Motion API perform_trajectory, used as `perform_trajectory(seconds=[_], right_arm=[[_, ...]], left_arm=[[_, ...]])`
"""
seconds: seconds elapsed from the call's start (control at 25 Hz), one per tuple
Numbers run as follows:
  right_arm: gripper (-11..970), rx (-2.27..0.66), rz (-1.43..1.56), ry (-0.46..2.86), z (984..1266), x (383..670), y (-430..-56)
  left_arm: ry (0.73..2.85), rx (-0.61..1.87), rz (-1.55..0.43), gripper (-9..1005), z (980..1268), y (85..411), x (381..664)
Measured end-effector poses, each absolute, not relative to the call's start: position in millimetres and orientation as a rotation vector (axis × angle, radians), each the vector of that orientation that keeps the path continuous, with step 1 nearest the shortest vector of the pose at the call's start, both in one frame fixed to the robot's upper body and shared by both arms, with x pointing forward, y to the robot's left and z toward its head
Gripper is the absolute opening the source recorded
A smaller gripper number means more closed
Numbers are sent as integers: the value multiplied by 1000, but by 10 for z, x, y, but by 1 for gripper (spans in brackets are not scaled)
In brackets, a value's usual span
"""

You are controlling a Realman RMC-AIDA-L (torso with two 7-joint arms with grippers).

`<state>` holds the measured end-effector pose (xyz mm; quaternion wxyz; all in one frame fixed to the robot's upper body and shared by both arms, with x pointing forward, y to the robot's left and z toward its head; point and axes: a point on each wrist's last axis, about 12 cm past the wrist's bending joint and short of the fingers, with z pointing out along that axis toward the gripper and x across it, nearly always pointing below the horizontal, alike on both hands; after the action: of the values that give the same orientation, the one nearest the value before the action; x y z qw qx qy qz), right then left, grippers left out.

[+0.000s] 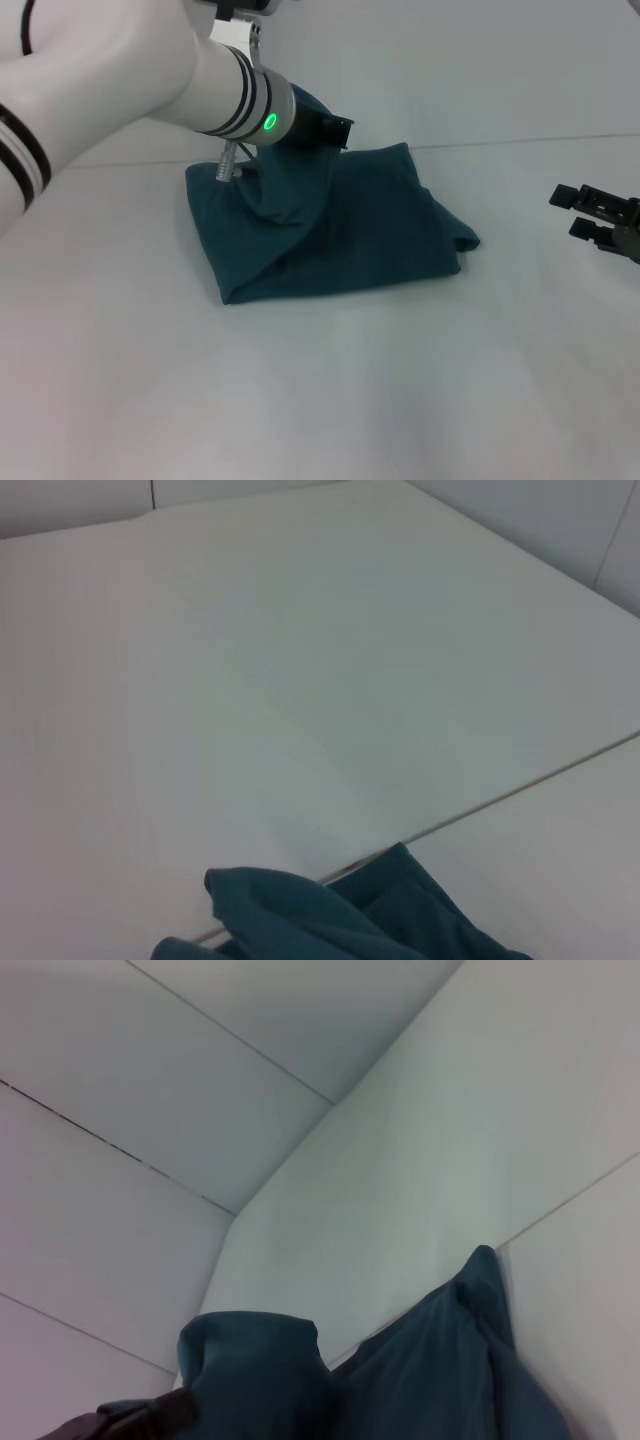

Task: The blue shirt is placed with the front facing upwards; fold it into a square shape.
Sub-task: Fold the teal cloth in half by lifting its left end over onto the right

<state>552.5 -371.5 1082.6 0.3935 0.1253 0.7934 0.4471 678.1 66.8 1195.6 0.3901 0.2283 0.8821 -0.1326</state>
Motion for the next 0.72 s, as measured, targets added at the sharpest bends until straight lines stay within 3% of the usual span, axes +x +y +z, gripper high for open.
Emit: perform_trajectory(seconds=[0.72], right_arm=[[927, 321, 1129, 2018, 10812, 5517, -3719]], left_arm=[[2188, 681, -297, 155, 11895, 550, 6753]])
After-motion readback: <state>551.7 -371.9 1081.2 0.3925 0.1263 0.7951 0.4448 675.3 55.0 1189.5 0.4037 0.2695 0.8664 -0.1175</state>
